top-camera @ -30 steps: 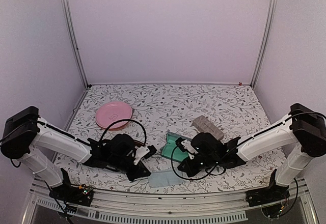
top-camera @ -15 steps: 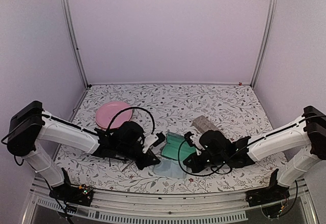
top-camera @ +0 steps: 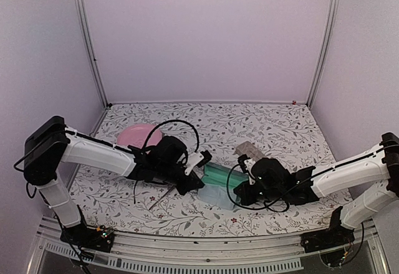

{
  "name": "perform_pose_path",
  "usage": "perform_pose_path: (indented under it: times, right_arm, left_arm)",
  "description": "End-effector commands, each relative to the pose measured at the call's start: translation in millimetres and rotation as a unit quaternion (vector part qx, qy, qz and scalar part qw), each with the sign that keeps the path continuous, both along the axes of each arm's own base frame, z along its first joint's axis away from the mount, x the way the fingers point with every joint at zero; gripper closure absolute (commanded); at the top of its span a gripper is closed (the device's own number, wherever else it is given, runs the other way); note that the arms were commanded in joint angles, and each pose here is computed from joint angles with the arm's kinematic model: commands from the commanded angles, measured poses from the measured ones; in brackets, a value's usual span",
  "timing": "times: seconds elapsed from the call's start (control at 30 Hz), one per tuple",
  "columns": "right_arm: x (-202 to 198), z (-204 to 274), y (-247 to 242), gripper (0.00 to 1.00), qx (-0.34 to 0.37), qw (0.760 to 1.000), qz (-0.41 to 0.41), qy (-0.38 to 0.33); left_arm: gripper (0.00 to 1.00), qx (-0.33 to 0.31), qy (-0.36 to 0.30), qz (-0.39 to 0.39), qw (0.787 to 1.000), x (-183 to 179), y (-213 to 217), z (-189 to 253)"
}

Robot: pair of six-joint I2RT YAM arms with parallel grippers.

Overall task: Organize the sunglasses
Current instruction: Place the folded cleaning cloth in the sunglasses case.

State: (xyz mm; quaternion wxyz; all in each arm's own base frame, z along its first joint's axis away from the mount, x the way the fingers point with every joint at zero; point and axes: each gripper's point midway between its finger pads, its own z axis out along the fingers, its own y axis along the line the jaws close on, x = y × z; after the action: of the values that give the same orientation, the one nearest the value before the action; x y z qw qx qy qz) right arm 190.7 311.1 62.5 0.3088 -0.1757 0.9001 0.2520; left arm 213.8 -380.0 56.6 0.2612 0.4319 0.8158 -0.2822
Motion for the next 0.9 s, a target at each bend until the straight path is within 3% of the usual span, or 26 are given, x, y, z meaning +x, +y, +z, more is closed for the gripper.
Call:
perform_pose_path:
  times: [0.0, 0.87]
  right_arm:
    - [14, 3, -15, 1.00, -0.015, 0.999, -0.042, -0.022]
    - [30, 6, -15, 1.00, -0.045, 0.996, -0.059, -0.050]
  left_arm:
    - [1.00, 0.008, -0.019, 0.002, 1.000, 17, -5, 0]
    - [1.00, 0.012, -0.050, 0.029, 0.998, 47, -13, 2]
